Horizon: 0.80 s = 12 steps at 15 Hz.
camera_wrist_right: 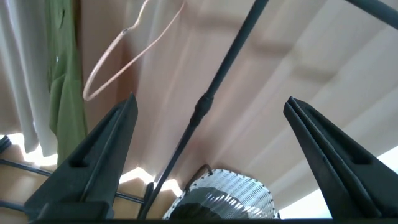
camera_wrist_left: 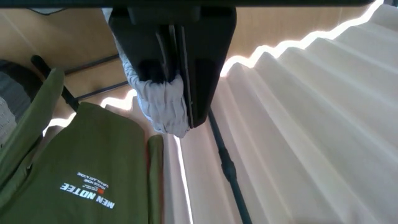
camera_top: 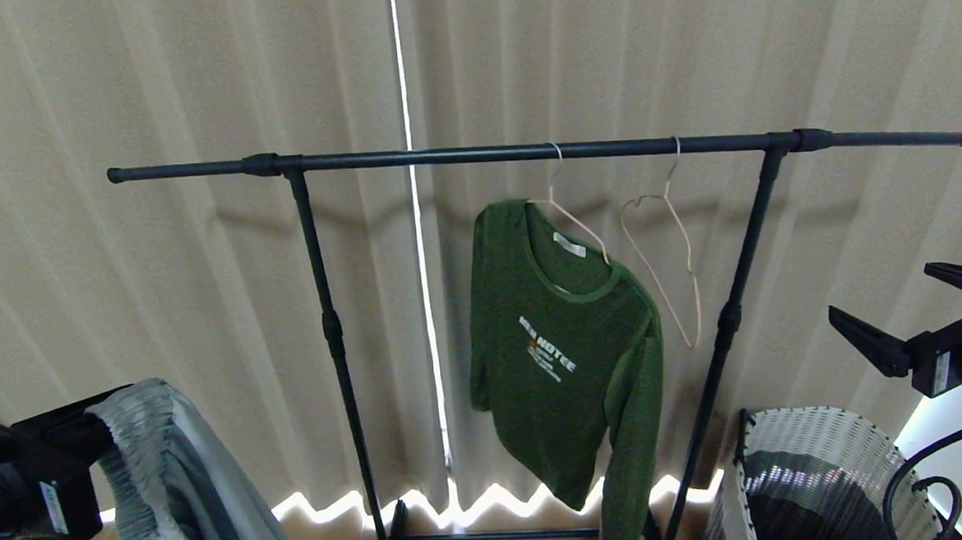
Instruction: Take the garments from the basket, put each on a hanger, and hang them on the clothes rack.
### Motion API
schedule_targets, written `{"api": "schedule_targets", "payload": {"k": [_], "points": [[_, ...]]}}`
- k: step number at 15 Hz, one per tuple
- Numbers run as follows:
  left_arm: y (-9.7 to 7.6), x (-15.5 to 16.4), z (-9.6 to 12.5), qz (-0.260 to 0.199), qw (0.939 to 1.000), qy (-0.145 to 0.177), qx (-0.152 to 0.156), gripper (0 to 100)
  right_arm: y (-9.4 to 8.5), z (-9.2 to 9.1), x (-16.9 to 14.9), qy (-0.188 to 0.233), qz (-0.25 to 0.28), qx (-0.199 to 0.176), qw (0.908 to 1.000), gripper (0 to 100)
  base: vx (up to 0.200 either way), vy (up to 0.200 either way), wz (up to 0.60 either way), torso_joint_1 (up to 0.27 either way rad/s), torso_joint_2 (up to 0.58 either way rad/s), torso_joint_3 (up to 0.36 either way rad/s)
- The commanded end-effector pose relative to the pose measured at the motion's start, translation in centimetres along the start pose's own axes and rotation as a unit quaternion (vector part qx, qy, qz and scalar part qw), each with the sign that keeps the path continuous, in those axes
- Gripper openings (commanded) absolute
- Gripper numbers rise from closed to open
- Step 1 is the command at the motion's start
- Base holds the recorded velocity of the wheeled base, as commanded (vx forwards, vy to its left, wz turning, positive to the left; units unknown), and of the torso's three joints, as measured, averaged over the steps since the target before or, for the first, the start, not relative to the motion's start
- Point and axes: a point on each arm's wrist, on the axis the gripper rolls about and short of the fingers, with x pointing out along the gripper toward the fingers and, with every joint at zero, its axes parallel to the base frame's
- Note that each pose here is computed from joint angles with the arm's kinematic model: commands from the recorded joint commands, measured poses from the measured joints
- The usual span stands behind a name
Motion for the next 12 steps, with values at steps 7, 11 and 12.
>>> {"api": "schedule_targets", "payload": {"k": [7, 11, 12], "points": [[0.0, 0.9, 0.1, -0.007, 0.9999, 0.012, 0.001, 0, 0.3, -0.3, 0.1, 0.008, 0.008, 0.019, 0.9997, 100, 0.2, 0.0, 0.0, 0.006, 0.0, 0.003], [-0.2, 1.2, -0.3, -0.029, 0.9995, 0.009, -0.001, 0, 1.5, 0.8, 0.4, -0.003, 0.045, 0.075, 0.9961, 100, 0.05, 0.0, 0.0, 0.002, 0.0, -0.001], [-0.2, 1.7, -0.3, -0.032, 0.9995, 0.001, -0.006, 0, 2.0, 1.7, 0.5, 0.004, 0.067, 0.095, 0.9932, 100, 0.0, 0.0, 0.0, 0.0, 0.0, 0.0]]}}
